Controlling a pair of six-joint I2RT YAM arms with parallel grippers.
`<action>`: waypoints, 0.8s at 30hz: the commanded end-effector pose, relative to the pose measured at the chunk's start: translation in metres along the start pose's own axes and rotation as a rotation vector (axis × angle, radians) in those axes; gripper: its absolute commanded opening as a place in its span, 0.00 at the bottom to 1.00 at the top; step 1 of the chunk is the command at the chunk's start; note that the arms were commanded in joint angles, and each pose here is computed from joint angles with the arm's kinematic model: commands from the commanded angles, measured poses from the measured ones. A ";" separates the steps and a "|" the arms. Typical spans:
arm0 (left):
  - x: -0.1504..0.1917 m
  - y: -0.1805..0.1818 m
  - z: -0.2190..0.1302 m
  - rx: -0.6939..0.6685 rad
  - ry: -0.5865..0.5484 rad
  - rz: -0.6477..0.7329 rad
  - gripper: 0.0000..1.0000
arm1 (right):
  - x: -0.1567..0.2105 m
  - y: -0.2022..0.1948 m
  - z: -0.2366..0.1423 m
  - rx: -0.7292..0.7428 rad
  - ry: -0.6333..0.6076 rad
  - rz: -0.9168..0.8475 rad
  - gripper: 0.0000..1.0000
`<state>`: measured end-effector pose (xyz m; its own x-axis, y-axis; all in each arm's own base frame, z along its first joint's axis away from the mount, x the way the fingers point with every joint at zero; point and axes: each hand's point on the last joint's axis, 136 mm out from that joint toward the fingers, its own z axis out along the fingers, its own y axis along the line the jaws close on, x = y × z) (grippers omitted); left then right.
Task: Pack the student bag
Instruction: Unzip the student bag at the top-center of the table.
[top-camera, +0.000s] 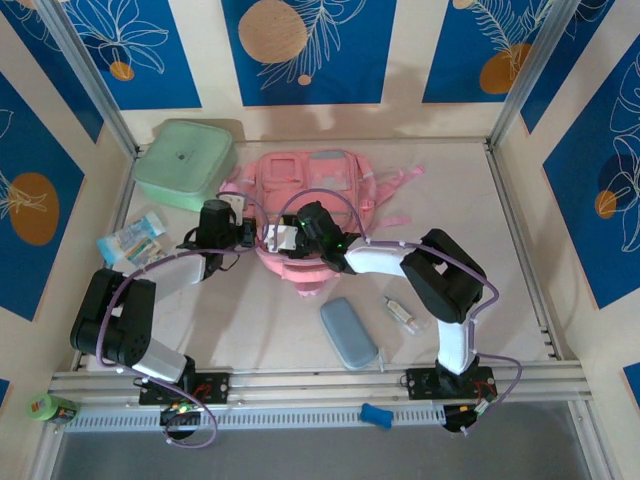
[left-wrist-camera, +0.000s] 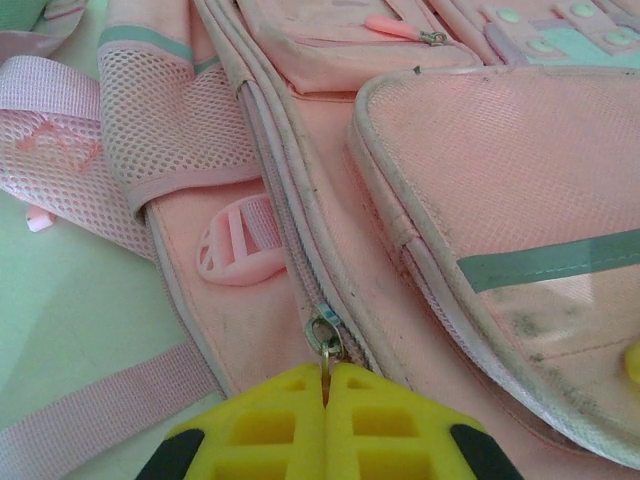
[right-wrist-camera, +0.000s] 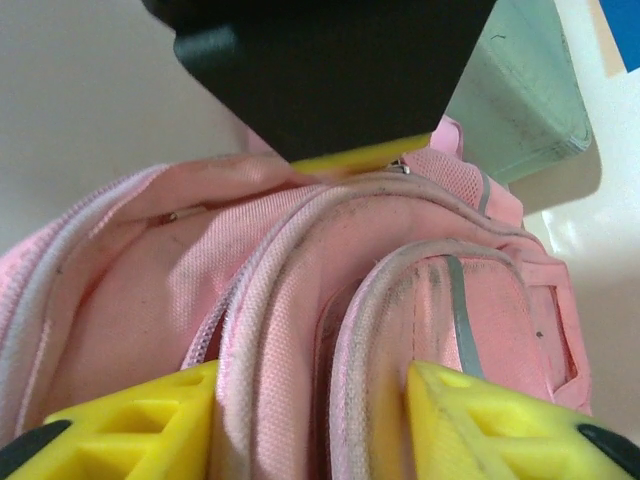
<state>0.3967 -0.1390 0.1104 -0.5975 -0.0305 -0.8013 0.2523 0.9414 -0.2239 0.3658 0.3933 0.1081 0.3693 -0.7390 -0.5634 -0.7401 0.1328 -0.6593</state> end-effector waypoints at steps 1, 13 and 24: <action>-0.027 -0.004 -0.004 0.016 -0.068 -0.006 0.00 | -0.001 -0.026 0.002 0.073 -0.002 -0.016 0.51; -0.025 0.006 -0.007 -0.037 -0.075 0.001 0.00 | -0.008 -0.038 -0.043 0.047 -0.121 0.044 0.07; -0.055 0.019 0.023 -0.047 -0.115 -0.073 0.00 | 0.009 -0.045 -0.082 -0.018 -0.149 0.113 0.00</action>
<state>0.4245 -0.1517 0.1248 -0.5697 -0.0622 -0.8195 0.2679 0.9286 -0.2567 0.3580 0.3433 0.1617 0.3992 -0.6166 -0.6785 -0.7797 0.1610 -0.6051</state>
